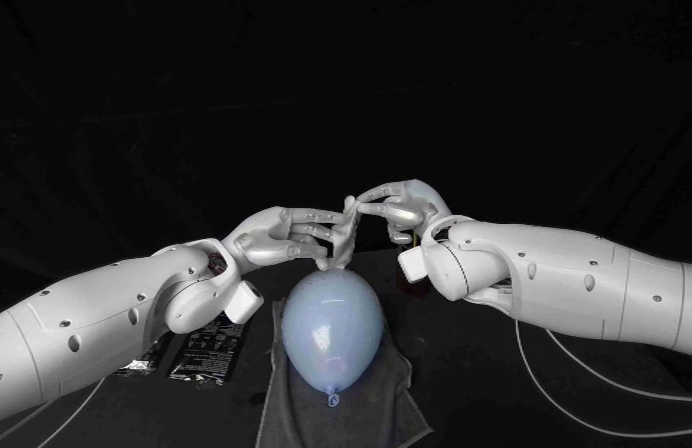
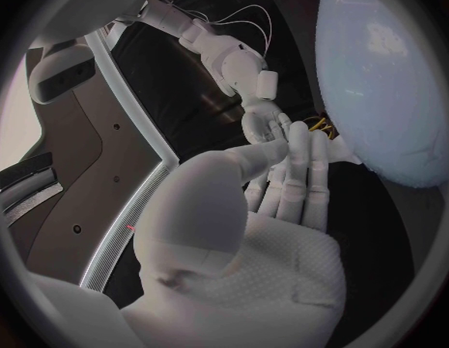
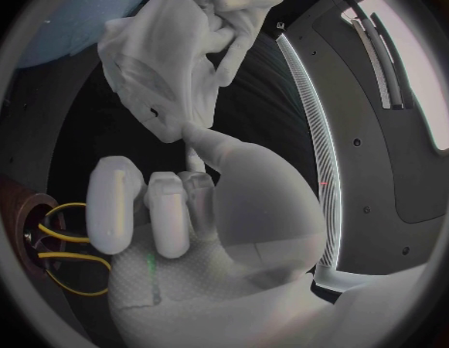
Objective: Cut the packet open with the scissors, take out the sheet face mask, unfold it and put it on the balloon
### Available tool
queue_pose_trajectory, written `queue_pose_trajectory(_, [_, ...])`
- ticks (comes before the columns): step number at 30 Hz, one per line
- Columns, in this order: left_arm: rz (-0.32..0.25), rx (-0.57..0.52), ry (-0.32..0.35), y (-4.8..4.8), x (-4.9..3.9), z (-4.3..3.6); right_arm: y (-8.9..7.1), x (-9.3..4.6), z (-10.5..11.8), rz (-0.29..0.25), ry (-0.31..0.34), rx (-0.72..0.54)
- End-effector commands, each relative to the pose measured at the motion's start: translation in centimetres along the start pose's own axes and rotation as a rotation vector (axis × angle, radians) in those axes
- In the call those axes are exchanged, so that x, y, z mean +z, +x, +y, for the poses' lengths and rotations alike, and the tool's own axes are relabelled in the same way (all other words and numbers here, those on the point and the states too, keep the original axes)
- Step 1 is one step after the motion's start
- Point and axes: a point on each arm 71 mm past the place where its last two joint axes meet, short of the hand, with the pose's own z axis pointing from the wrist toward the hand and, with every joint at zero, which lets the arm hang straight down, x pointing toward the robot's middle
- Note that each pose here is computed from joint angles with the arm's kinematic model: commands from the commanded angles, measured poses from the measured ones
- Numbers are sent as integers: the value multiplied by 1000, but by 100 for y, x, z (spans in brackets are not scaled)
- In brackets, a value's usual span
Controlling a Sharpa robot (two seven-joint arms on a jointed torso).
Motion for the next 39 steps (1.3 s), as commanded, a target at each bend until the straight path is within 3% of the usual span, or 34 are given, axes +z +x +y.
queue_pose_trajectory(1, [-32,6,2,-73,-34,4,-1,-14,33,-1,-44,3])
queue_pose_trajectory(12, [-92,23,-49,-308,-230,82,-17,-43,51,-11,-69,13])
queue_pose_trajectory(18, [-116,24,-61,-388,-296,103,-22,-46,53,-13,-71,13])
queue_pose_trajectory(22, [-175,9,-58,-462,-322,112,-16,-47,55,-8,-72,12])
queue_pose_trajectory(29, [-260,-14,-37,-532,-283,116,18,-50,62,20,-77,10])
queue_pose_trajectory(39, [-313,-4,9,-548,-89,104,114,-61,84,101,-91,8])
